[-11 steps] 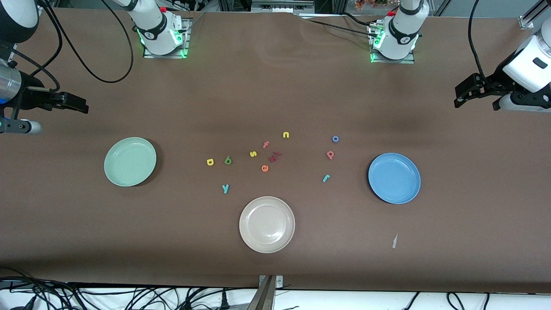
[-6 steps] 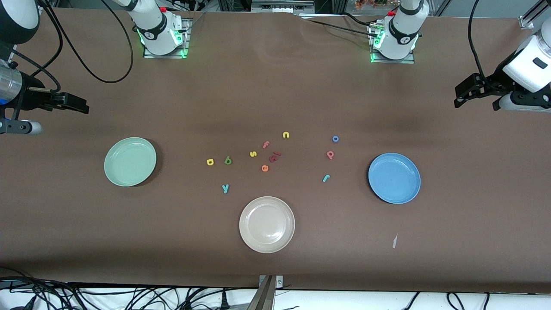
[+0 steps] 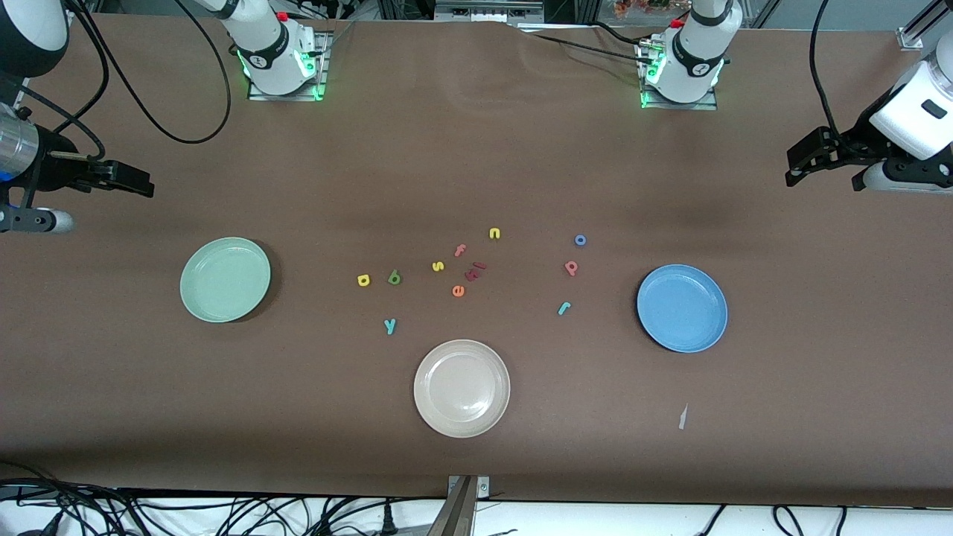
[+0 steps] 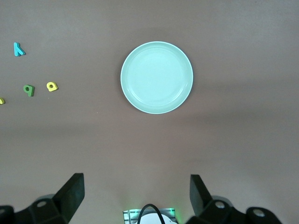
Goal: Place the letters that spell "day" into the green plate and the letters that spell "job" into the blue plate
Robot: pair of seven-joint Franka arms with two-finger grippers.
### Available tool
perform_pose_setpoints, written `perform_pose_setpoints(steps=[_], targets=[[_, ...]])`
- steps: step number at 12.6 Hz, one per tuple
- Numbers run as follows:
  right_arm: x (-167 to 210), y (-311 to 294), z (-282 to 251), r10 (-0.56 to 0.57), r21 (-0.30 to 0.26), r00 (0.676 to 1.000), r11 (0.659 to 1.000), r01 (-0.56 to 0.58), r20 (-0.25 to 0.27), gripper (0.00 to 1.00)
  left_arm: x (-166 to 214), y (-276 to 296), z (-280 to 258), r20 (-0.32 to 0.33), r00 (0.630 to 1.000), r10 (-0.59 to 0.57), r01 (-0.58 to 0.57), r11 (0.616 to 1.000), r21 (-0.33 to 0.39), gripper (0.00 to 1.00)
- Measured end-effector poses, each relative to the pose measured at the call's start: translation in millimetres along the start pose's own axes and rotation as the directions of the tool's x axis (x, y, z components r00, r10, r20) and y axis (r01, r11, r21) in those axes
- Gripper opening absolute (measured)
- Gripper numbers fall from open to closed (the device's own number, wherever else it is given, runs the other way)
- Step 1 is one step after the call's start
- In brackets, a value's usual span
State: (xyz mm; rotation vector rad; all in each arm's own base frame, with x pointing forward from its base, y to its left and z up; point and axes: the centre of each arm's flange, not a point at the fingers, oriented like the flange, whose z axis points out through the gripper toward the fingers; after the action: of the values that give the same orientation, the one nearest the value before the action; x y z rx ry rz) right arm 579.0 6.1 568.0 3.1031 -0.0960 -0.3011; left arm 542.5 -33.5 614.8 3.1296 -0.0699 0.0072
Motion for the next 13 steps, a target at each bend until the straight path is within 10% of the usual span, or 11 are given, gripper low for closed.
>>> perform_pose_setpoints(steps=[13], targets=[[5.6, -6.8, 8.6, -0.009, -0.006, 1.0, 1.0, 0.009, 0.012, 1.0, 0.0, 0.1, 0.0, 0.0, 1.0, 0.0, 0.0, 1.0, 0.0, 1.0]])
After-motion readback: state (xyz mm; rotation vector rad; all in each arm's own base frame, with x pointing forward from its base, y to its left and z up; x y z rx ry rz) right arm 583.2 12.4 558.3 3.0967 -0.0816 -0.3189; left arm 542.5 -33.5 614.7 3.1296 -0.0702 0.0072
